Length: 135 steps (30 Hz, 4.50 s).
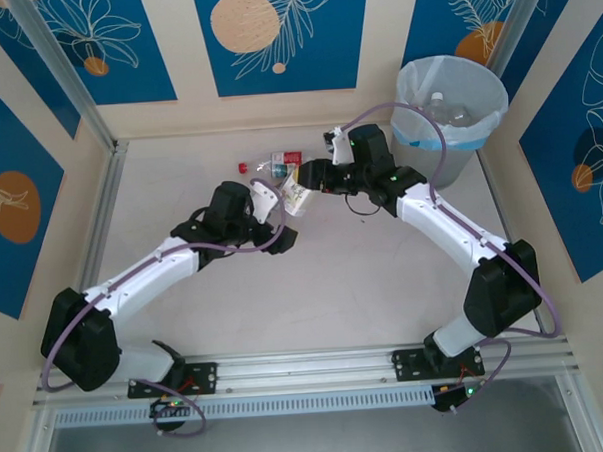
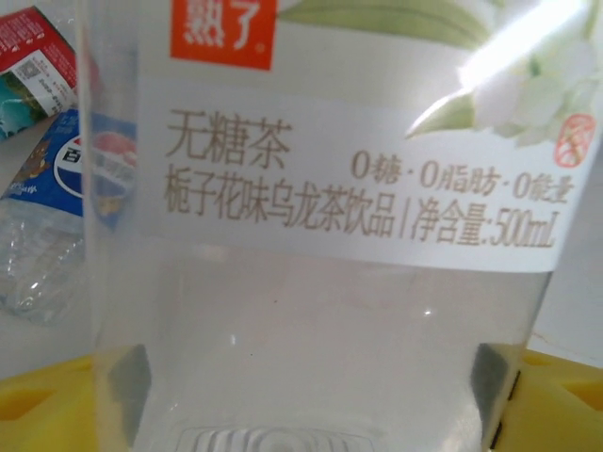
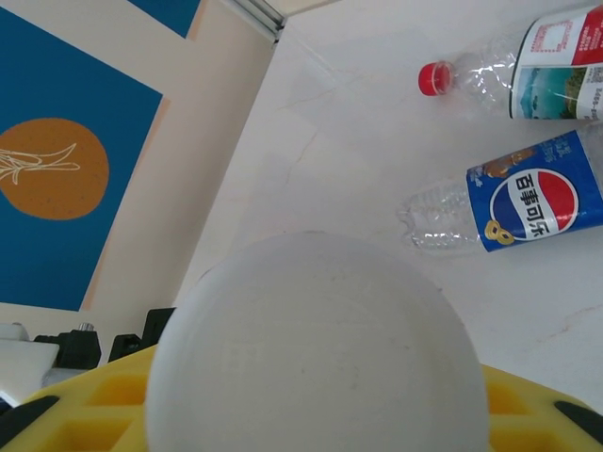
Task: Put the plastic bottles in the bin
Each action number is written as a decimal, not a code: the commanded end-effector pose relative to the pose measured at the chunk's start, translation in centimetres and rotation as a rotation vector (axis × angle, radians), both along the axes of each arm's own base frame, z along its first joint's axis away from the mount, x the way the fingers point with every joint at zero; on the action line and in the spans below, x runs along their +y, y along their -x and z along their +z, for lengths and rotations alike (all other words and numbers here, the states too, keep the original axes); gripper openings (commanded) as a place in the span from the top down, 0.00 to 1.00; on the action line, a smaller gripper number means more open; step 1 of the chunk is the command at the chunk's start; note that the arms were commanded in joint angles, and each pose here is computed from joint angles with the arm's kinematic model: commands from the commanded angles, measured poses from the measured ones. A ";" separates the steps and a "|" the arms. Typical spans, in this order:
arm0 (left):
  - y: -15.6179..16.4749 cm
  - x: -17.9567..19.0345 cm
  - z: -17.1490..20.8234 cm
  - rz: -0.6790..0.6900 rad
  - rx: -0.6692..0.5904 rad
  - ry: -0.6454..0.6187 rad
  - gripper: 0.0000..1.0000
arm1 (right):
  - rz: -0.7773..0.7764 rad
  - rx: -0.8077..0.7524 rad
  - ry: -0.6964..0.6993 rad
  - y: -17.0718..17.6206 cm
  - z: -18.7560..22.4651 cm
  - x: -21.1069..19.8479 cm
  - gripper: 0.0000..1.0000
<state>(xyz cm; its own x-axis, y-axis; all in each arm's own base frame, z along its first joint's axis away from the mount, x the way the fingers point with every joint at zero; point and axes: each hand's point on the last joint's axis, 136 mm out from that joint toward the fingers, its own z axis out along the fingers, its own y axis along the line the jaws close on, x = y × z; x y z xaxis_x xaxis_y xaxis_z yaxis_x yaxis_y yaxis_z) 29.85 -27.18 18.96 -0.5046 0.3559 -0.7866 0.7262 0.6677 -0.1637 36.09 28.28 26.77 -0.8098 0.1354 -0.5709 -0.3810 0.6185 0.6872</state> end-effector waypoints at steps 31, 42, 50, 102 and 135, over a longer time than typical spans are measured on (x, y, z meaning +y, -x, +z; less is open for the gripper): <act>0.2 3.7 7.0 0.287 -0.175 0.332 0.01 | -0.463 -0.574 0.090 -4.5 17.1 -15.9 0.68; -0.3 4.3 5.8 0.342 -0.137 0.301 0.01 | -0.964 -0.767 -0.026 -5.8 21.1 -27.4 0.71; 0.2 4.2 5.7 0.321 -0.127 0.294 0.01 | -1.171 -0.861 -0.008 -5.9 21.2 -33.0 0.68; -2.7 4.4 2.5 0.444 -0.031 0.151 0.01 | -1.042 -0.687 0.366 -13.0 15.2 -33.8 0.00; -4.1 5.2 -1.1 0.547 0.081 0.059 0.01 | -0.628 -0.359 0.072 -14.2 11.1 -27.1 0.01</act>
<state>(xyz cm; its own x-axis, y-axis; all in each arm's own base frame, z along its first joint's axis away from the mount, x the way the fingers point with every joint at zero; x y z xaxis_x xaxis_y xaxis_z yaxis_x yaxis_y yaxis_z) 33.30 -22.22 17.17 -0.6693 -0.0057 -0.7430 0.2798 0.9244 -0.2591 49.61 1.81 39.19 -0.3096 0.4237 -0.8513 -0.1726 0.8554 0.4885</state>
